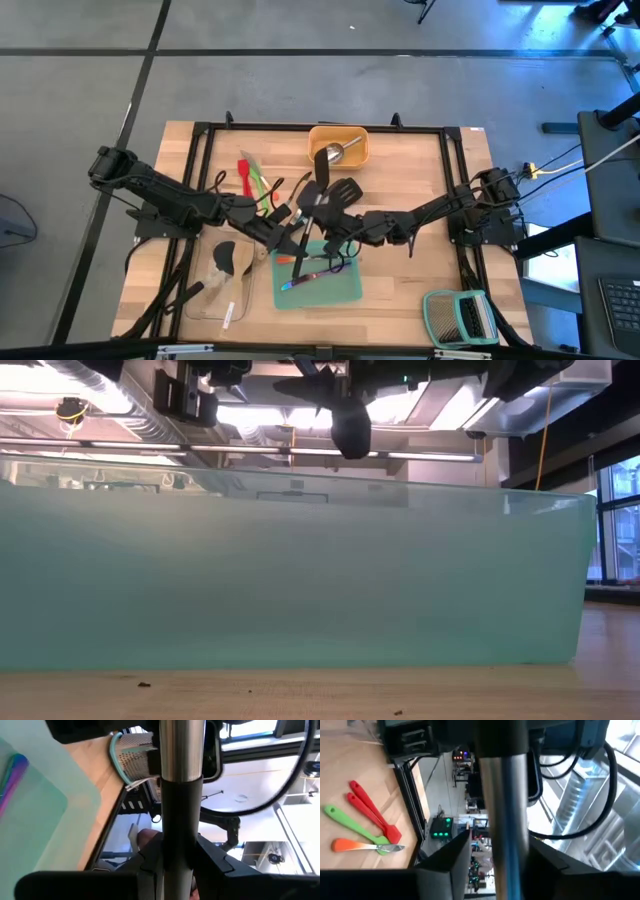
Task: Pick & Place Kitchen Items
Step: Put the black spatula into the transparent bin
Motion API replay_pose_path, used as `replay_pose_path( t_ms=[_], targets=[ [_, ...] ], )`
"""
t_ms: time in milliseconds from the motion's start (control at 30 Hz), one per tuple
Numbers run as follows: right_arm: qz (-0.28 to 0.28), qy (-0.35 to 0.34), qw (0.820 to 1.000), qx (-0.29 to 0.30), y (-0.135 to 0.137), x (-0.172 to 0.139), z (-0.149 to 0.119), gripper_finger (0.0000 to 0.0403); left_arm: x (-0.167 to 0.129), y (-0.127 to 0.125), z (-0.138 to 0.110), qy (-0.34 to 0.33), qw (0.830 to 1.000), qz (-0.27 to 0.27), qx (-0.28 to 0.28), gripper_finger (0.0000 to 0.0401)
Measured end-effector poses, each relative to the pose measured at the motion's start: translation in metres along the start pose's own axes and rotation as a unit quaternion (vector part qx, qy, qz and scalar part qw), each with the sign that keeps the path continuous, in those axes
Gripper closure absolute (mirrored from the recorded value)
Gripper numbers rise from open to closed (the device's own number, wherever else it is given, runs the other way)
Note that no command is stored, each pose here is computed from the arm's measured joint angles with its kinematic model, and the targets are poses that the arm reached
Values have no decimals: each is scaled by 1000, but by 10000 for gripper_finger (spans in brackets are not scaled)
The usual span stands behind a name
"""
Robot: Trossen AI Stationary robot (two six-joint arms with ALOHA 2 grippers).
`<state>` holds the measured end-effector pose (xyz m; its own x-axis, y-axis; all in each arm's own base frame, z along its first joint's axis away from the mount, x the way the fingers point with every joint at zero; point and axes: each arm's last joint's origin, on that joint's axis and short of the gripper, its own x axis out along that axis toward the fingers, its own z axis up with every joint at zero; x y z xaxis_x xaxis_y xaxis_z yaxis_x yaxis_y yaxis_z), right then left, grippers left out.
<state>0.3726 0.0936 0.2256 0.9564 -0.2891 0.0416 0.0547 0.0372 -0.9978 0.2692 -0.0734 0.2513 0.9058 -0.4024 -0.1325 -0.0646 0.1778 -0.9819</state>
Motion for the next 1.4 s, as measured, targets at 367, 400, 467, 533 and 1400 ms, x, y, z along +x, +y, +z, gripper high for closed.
replay_pose_path(
  t_ms=[367,400,467,533,1400],
  targets=[
    [26,35,999,-4,6,-1,-2,341,-1,3,-1,9,1000,20,-14,332],
    [29,34,999,-1,7,-1,-1,341,-2,3,-1,15,1000,19,-15,328],
    [31,33,999,13,7,-1,-1,342,-4,0,-1,28,999,13,-15,305],
    [29,35,999,29,7,-1,-1,342,-9,-5,-2,53,998,-1,-25,277],
    [115,61,982,137,8,6,5,351,-122,-43,4,-166,971,81,153,275]
  ],
)
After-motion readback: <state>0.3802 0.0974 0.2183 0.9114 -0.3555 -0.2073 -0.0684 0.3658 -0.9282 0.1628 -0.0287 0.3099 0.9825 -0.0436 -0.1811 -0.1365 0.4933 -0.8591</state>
